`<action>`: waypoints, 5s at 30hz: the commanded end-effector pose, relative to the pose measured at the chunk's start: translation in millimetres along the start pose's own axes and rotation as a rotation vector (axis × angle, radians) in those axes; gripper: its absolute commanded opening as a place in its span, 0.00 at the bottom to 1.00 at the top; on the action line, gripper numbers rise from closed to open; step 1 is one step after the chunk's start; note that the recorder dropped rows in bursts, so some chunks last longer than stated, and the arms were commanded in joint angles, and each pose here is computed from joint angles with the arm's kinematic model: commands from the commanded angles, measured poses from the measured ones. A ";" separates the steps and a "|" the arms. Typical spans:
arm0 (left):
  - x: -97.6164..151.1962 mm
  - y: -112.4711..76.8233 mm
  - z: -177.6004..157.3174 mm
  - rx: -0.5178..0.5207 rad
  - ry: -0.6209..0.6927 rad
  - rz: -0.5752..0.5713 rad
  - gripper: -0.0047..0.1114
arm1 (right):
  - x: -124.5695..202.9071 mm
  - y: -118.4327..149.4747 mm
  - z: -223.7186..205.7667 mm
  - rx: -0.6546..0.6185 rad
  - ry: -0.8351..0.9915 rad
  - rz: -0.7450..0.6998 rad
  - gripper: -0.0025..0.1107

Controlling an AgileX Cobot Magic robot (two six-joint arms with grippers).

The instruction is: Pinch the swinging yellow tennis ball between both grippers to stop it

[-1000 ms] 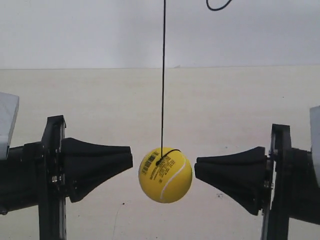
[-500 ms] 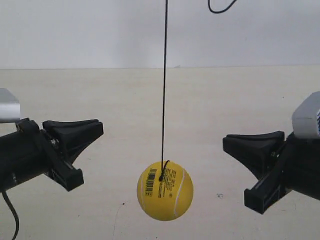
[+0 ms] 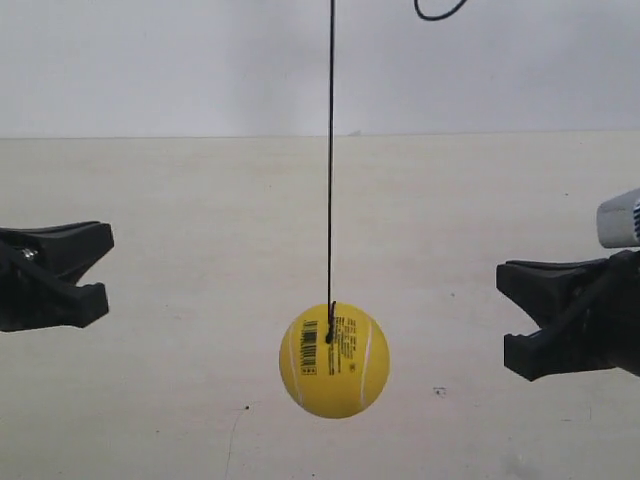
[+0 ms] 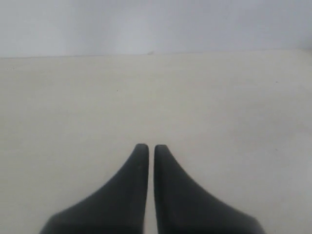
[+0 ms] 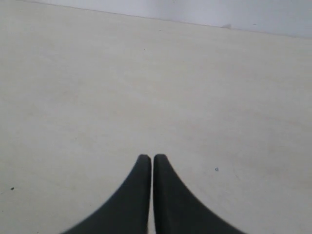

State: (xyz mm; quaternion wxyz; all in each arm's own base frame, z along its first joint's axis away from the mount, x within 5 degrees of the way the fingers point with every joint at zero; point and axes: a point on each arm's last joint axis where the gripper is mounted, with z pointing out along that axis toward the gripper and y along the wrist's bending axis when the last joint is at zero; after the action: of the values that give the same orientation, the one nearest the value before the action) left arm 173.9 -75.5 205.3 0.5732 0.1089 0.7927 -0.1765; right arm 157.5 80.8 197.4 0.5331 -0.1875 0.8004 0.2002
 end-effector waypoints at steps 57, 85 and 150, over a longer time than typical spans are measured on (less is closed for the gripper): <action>-40.4 -8.2 -155.6 0.038 -0.542 -0.057 0.08 | -13.6 18.4 -145.9 0.016 -0.706 0.131 0.02; -11.9 16.0 -158.1 -0.407 -0.601 -0.072 0.08 | -13.7 18.5 -146.0 0.015 -0.708 0.131 0.02; 53.6 29.9 -130.5 -0.480 -0.096 0.108 0.08 | -12.2 17.1 -144.9 0.046 -0.687 0.091 0.02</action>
State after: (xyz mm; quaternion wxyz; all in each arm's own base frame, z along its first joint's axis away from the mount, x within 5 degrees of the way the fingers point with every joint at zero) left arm 54.5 3.1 187.9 0.6305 0.0040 0.7750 0.0427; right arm 40.1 21.5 263.3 0.7638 -0.0526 0.5822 0.2737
